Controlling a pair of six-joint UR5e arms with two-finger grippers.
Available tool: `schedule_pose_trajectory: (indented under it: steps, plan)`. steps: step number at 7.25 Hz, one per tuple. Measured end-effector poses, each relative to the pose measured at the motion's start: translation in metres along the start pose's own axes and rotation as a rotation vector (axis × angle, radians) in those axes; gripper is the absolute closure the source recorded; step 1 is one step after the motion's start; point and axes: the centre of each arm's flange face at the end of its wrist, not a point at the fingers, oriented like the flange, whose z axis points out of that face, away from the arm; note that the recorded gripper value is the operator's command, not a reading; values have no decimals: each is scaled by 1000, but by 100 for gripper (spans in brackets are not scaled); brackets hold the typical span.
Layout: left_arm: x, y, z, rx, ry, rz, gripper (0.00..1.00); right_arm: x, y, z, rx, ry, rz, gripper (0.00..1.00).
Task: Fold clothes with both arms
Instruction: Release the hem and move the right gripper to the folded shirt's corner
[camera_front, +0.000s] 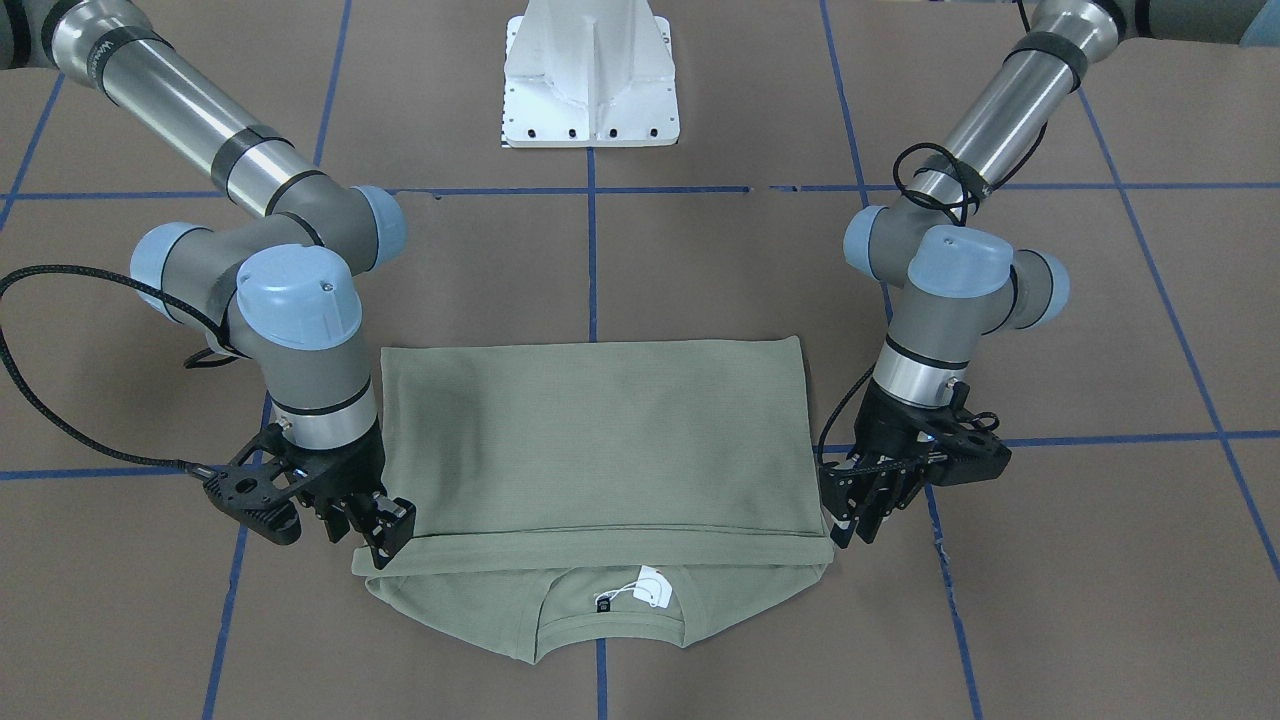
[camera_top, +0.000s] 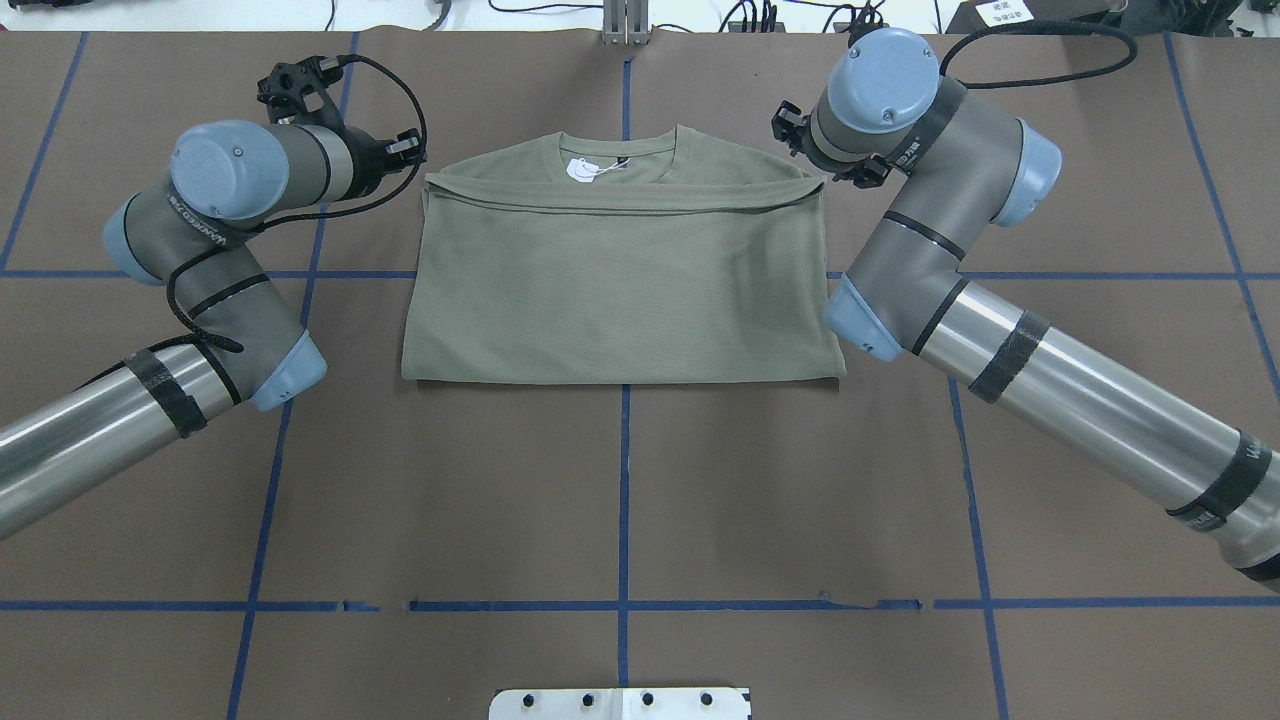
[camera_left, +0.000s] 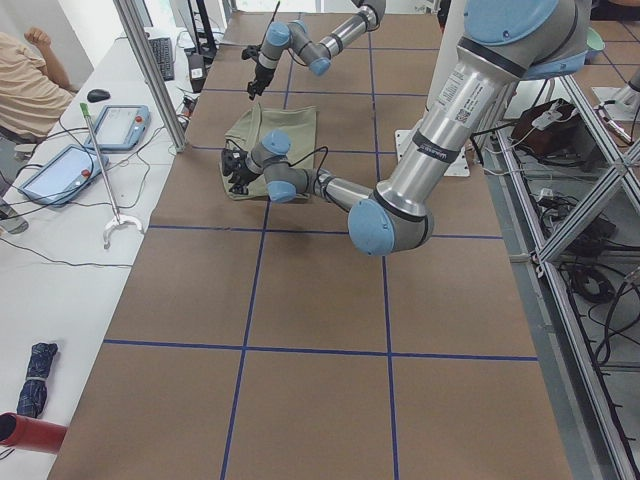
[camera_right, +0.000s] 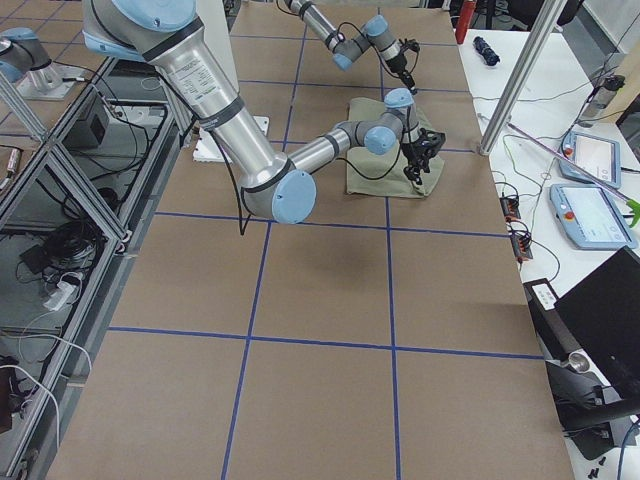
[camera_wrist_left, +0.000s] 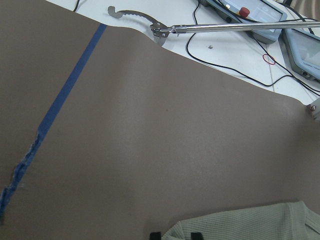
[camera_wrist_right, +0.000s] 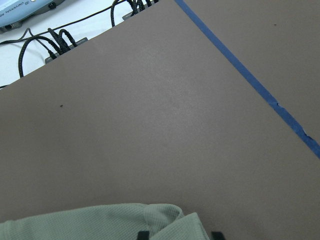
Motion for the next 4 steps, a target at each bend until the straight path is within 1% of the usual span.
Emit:
schedule_pose_trajectory:
  steps: [1,2,3,4]
  plan:
    - [-1,0,-3,1,21,1,52,12,17,-11,-18,-26,-10,0]
    - [1,0,-7,2,39,2,51,39,42,-27,-44,-53,-14,0]
    - [6,0,-14,-2,61,3,50,69,67,-48,-73,-79,9,0]
    - [9,2,-20,-18,77,4,50,91,92,-64,-104,-93,62,0]
